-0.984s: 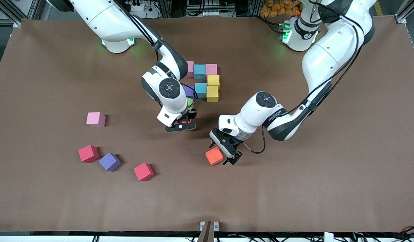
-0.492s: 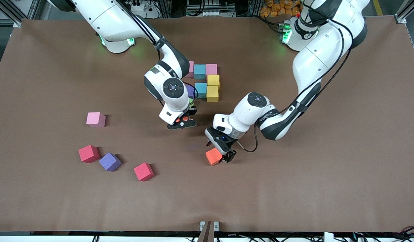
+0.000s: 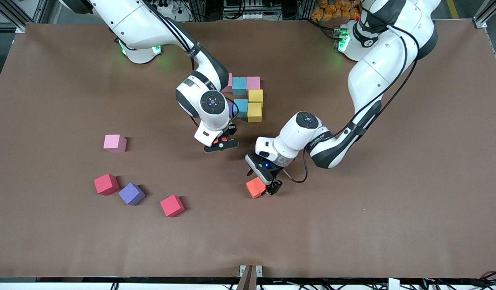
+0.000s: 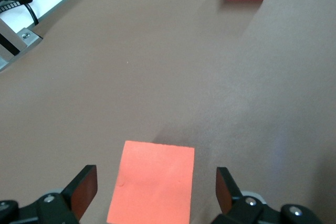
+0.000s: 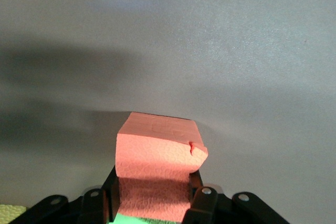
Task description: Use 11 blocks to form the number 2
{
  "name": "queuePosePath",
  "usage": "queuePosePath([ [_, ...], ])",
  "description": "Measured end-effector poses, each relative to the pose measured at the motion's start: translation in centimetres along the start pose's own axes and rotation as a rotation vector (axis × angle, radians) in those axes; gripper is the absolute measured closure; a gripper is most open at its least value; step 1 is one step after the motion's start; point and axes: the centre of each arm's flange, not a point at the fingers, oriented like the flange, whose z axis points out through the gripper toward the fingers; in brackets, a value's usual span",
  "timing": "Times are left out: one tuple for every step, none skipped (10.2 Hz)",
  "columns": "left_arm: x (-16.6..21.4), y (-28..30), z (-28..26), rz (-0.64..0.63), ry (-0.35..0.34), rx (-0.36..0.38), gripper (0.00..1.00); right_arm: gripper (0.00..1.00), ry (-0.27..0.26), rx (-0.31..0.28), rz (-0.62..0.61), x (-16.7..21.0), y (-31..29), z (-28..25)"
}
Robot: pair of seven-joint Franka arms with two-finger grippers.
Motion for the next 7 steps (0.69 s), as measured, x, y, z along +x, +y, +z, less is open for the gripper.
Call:
queuePosePath([
  [-0.6, 0.2, 0.6, 0.01, 0.012, 0.002, 0.0, 0.47, -0.001, 0.0, -0.002, -0.1, -0.1, 0.1],
  [-0.9, 0.4, 1.0, 0.014, 0.014, 0.001, 0.0, 0.47, -0.001, 0.001, -0.005, -0.1, -0.3, 0.1],
  [-0.8, 0.5, 1.0, 0.016, 0.016, 0.0, 0.0, 0.47, 0.001, 0.004, -0.01, -0.2, -0.5, 0.1],
  [-0.7, 0.5, 1.0, 0.016, 0.018, 0.001, 0.0, 0.47, 0.005, 0.009, -0.017, -0.4, -1.0, 0.0],
  [-0.7, 0.5, 1.0, 0.016, 0.018, 0.001, 0.0, 0.47, 0.007, 0.011, -0.022, -0.6, -1.3, -0.1],
  [-0.9, 0.5, 1.1, 0.017, 0.015, 0.002, 0.0, 0.47, 0.005, 0.011, -0.025, -0.7, -1.4, 0.0],
  [-1.3, 0.4, 1.4, 0.022, 0.011, 0.006, 0.0, 0.47, 0.008, 0.013, -0.027, -0.8, -1.4, 0.3],
])
